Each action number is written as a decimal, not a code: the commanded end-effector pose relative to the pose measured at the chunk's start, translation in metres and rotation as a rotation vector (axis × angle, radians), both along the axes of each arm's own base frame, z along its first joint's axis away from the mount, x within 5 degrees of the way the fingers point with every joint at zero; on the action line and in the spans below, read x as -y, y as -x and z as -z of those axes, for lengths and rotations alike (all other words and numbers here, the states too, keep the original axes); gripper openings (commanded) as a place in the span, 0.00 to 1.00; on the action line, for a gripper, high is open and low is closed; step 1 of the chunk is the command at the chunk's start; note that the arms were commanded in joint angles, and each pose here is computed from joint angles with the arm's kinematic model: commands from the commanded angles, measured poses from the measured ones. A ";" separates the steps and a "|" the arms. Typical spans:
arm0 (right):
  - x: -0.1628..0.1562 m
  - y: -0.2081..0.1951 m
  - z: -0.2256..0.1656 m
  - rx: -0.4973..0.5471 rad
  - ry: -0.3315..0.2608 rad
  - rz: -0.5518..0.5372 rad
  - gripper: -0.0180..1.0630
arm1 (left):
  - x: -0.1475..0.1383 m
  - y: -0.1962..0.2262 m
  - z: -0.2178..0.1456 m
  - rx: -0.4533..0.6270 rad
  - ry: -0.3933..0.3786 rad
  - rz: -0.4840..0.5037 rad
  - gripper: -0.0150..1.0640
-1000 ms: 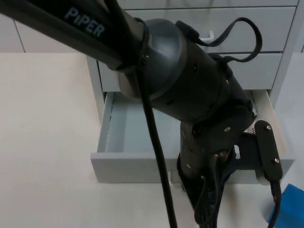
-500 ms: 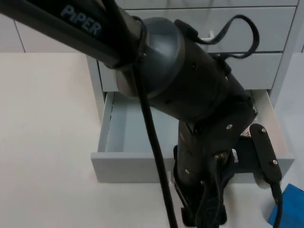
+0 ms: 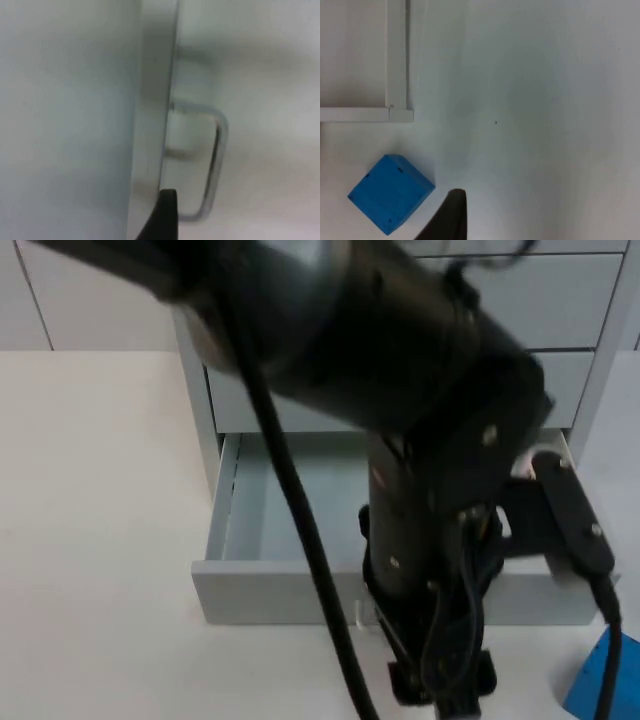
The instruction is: Open the drawer with the left hand, place the block into the drawer with the right hand, then close the drawer with the left hand.
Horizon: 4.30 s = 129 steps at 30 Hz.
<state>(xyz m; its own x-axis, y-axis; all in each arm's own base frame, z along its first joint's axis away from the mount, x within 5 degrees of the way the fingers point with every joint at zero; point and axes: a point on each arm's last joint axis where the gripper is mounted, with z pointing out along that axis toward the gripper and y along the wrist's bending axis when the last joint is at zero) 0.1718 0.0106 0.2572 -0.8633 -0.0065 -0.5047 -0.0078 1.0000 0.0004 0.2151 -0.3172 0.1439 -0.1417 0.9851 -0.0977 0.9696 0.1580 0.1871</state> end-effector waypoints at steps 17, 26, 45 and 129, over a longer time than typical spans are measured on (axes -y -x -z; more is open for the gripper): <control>0.000 -0.001 -0.002 0.009 -0.004 0.003 0.99 | -0.032 0.035 -0.143 0.015 0.361 -0.099 0.78; 0.000 0.000 -0.001 -0.004 -0.003 0.003 0.99 | -0.044 0.039 -0.150 0.003 0.351 -0.155 0.78; 0.000 0.001 -0.001 -0.006 -0.003 0.003 0.99 | -0.180 0.035 -0.150 0.137 0.512 -0.602 0.78; -0.129 -0.026 0.125 -0.320 0.185 -0.446 0.99 | -0.304 0.061 -0.171 0.474 0.721 -1.180 0.99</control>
<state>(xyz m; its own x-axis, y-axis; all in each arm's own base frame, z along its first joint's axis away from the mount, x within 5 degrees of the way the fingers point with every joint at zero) 0.1953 0.1359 0.1377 -0.8732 -0.4606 -0.1594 -0.4493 0.8874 -0.1030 0.1552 -0.0127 0.3149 -0.6343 0.0532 -0.7713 0.0883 0.9961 -0.0040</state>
